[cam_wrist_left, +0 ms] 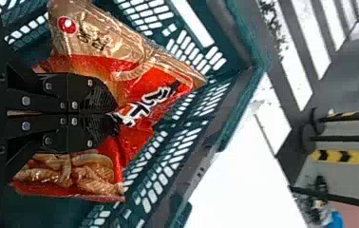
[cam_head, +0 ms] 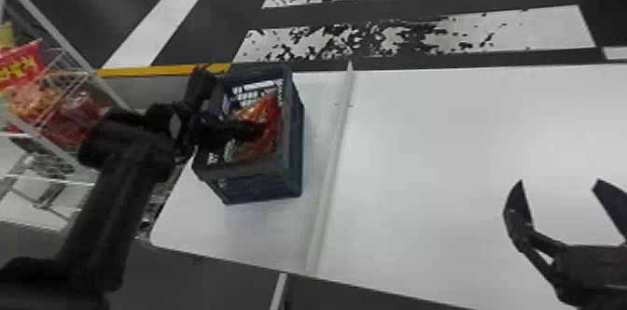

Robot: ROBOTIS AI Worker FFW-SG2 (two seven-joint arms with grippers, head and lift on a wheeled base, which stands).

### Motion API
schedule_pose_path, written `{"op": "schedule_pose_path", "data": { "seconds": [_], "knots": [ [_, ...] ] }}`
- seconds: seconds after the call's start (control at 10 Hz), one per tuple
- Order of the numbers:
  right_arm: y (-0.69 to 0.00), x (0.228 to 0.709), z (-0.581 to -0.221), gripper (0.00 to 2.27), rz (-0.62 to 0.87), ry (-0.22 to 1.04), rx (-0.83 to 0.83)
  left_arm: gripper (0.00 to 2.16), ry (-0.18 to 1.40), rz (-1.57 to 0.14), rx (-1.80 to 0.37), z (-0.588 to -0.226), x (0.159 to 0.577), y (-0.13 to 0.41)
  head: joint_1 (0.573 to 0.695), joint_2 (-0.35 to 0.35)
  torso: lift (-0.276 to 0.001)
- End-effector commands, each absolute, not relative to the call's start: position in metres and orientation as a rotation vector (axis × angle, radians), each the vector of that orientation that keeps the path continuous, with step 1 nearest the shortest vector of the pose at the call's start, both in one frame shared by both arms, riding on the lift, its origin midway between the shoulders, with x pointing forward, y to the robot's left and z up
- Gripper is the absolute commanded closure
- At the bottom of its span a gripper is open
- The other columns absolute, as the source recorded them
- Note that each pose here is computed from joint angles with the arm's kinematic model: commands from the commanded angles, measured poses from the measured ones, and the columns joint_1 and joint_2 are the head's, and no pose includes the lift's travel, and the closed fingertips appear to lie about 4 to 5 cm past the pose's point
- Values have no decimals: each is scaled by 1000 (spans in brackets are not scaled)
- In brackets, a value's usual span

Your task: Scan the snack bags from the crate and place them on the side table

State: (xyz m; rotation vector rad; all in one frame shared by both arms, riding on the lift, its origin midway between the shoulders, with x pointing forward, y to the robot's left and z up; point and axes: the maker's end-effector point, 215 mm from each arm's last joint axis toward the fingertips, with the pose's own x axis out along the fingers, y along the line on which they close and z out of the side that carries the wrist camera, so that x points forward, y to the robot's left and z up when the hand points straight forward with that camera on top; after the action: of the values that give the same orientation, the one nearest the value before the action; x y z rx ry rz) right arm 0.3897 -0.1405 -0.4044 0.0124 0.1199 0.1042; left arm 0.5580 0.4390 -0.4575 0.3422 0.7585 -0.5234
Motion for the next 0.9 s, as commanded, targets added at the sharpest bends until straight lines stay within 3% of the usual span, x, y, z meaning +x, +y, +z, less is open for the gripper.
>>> {"op": "schedule_pose_path", "data": {
  "seconds": [0.0, 0.8],
  "knots": [
    [-139, 389, -404, 66, 107, 120, 14, 2132, 698, -515, 308, -441, 560, 447, 695, 337, -81],
    [-135, 390, -403, 73, 112, 117, 11, 2135, 387, -499, 92, -362, 562, 431, 695, 347, -81]
  ]
}}
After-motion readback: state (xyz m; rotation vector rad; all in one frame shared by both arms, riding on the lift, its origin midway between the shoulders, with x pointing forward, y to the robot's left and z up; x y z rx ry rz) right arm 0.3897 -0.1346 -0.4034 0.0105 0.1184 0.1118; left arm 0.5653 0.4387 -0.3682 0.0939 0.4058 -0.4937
